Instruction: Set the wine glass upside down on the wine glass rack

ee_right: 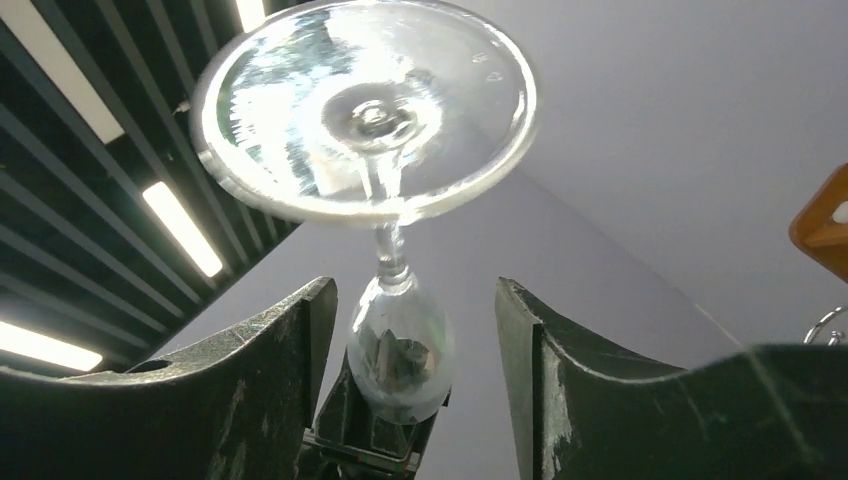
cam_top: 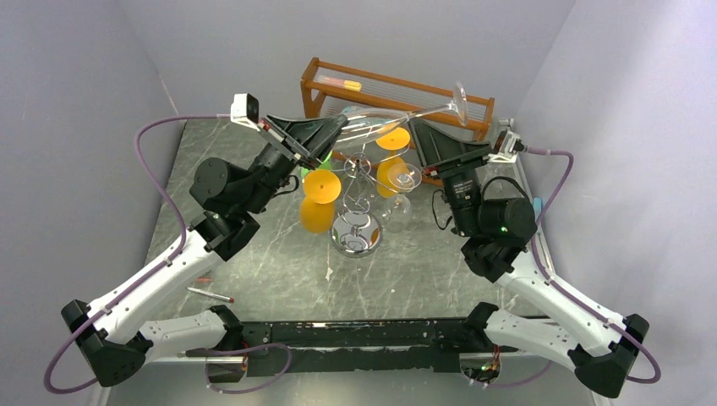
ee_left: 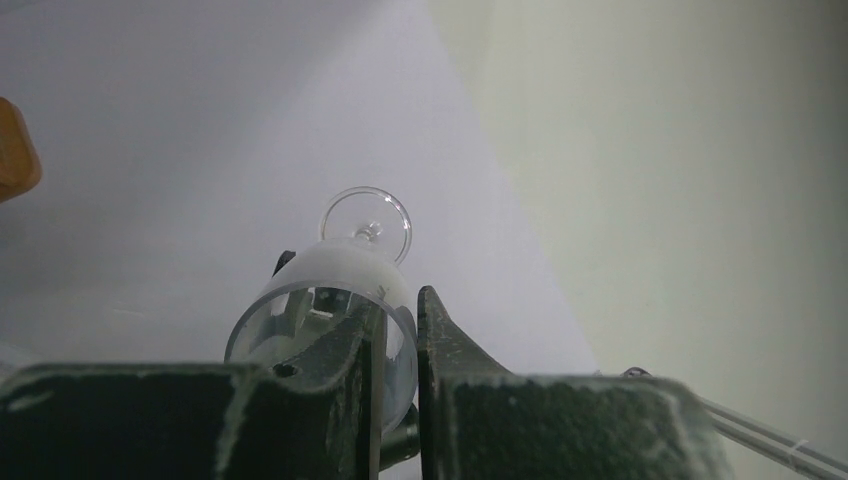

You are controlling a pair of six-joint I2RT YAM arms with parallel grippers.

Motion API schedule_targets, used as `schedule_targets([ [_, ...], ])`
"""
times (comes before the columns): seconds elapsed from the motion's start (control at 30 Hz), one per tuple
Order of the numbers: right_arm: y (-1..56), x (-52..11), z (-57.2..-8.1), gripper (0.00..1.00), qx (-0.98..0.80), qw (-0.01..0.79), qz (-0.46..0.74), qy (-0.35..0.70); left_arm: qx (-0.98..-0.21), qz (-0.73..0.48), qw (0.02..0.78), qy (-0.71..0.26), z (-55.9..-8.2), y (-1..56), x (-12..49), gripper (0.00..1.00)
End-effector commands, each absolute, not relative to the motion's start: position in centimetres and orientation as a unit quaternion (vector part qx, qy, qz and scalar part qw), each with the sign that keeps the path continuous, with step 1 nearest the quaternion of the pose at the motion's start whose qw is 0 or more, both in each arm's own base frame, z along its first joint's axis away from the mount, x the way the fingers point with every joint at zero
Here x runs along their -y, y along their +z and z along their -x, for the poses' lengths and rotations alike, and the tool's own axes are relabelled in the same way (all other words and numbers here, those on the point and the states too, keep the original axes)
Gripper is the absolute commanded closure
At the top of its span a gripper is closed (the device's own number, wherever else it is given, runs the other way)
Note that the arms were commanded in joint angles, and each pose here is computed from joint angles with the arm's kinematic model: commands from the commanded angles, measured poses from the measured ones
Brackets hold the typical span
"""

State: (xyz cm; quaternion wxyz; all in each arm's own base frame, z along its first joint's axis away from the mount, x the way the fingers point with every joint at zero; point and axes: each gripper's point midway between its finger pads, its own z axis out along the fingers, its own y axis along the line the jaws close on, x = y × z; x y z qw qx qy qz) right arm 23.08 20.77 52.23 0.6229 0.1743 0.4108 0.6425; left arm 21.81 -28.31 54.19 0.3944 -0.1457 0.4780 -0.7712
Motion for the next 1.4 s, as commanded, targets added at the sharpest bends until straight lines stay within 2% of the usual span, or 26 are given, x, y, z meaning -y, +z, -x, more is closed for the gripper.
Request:
schedule_targets([
  [0.0, 54.0, -20.7, -22.4, 0.40, -0.388, 0.618, -0.173, 0.662, -0.445, 0.131, 0.370, -0.805, -19.6, 55.9, 28.0, 0.95],
  [0.27, 54.8, -20.6, -22.6, 0.46, -0.377, 0.612, -0.185, 0.670, -0.449, 0.117, 0.347, -0.815, -18.0, 55.9, 28.9, 0.95],
  [0.4, 55.0, -20.4, -22.5, 0.54, -0.372, 0.611, -0.187, 0.673, -0.451, 0.113, 0.347, -0.814, -17.1, 55.5, 29.0, 0.95],
  [0.6, 54.0, -20.4, -23.1, 0.74, -0.387, 0.597, -0.208, 0.671, -0.457, 0.109, 0.341, -0.814, -16.3, 54.4, 29.3, 0.95],
  [0.73, 54.1, -19.9, -22.9, 0.97, -0.386, 0.599, -0.211, 0.669, -0.465, 0.105, 0.347, -0.807, -16.3, 54.2, 29.4, 0.93],
  [0.77, 54.2, -19.8, -22.8, 1.00, -0.384, 0.600, -0.213, 0.669, -0.469, 0.102, 0.351, -0.804, -16.3, 54.1, 29.4, 0.90],
  [0.83, 54.3, -19.5, -22.7, 1.00, -0.386, 0.596, -0.219, 0.669, -0.478, 0.103, 0.351, -0.799, -16.3, 53.7, 29.5, 0.82],
  [0.93, 54.5, -19.3, -22.5, 1.00, -0.390, 0.594, -0.221, 0.668, -0.481, 0.115, 0.356, -0.793, -16.6, 53.2, 29.1, 0.66],
  [1.07, 55.1, -18.8, -21.9, 1.00, -0.395, 0.593, -0.219, 0.667, -0.512, 0.120, 0.366, -0.768, -16.7, 51.7, 28.6, 0.37],
  [1.17, 55.2, -18.3, -21.2, 1.00, -0.403, 0.593, -0.214, 0.664, -0.542, 0.120, 0.381, -0.739, -16.6, 50.2, 27.9, 0.21],
  [1.27, 54.6, -18.0, -20.9, 1.00, -0.424, 0.590, -0.210, 0.654, -0.555, 0.113, 0.395, -0.723, -16.2, 49.5, 27.0, 0.10],
  [1.37, 53.5, -18.1, -20.5, 1.00, -0.449, 0.585, -0.204, 0.644, -0.558, 0.092, 0.423, -0.708, -15.7, 49.8, 26.2, 0.06],
])
